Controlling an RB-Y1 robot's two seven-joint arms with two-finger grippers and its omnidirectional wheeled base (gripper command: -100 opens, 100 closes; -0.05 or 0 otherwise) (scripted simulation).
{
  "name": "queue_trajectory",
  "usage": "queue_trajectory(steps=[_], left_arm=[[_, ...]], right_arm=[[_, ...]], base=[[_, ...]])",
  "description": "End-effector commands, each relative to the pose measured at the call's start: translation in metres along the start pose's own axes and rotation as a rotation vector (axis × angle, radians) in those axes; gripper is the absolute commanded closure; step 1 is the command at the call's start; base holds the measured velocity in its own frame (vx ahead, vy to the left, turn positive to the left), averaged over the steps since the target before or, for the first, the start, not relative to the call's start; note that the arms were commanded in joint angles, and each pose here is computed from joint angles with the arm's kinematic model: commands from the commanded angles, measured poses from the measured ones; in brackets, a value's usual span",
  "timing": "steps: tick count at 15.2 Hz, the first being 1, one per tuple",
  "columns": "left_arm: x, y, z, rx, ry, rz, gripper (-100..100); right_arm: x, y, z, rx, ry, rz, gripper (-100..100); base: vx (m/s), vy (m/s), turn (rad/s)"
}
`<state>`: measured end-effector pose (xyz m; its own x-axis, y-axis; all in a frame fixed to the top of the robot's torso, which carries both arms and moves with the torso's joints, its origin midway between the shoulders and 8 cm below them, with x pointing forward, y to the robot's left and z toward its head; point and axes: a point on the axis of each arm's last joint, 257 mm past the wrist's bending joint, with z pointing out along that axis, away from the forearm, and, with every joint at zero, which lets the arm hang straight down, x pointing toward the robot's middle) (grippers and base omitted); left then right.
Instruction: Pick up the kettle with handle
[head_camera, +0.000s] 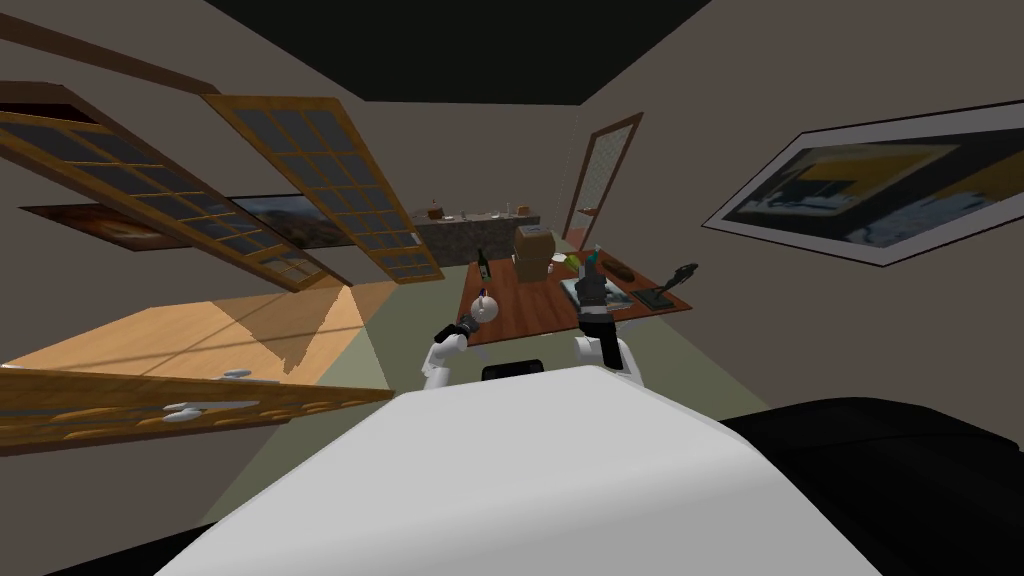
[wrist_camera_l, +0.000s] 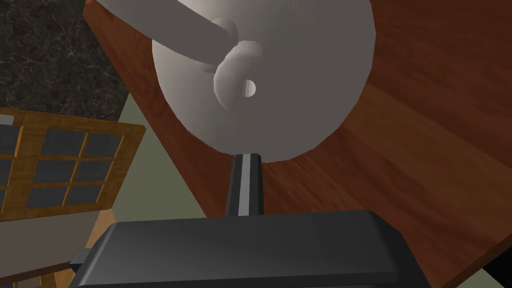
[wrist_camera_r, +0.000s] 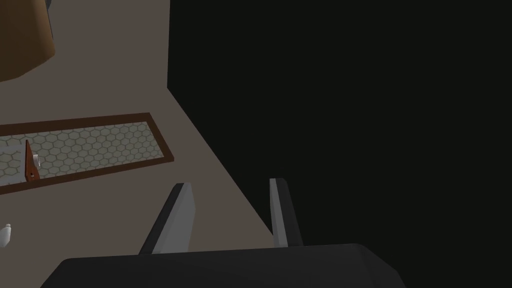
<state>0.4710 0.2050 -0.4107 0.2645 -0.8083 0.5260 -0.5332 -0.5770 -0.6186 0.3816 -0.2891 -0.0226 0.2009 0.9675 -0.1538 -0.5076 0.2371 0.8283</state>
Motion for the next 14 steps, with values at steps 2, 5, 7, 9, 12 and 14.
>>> queue_trajectory(steps=[2,5,7,9,12,14], left_arm=[[0.008,0.006,-0.008,-0.011,0.015,0.013,100],[-0.007,-0.003,-0.010,-0.005,-0.005,0.046,-100],[-0.019,-0.012,-0.012,0.000,-0.024,0.073,-100],[-0.030,-0.019,-0.014,0.003,-0.040,0.095,-100],[-0.041,-0.030,-0.016,0.006,-0.062,0.119,-100],[-0.051,-0.040,-0.018,0.005,-0.085,0.134,-100]], right_arm=[[0.000,0.000,0.000,0.000,0.000,0.000,0],[0.000,0.000,0.000,0.000,0.000,0.000,0],[0.000,0.000,0.000,0.000,0.000,0.000,0],[0.000,0.000,0.000,0.000,0.000,0.000,0],[0.000,0.000,0.000,0.000,0.000,0.000,0],[0.000,0.000,0.000,0.000,0.000,0.000,0]], base=[[0.018,-0.012,0.088],[0.012,-0.007,0.048],[0.000,-0.009,-0.017],[-0.003,-0.012,-0.019],[-0.003,-0.021,-0.029],[-0.002,-0.038,-0.062]])
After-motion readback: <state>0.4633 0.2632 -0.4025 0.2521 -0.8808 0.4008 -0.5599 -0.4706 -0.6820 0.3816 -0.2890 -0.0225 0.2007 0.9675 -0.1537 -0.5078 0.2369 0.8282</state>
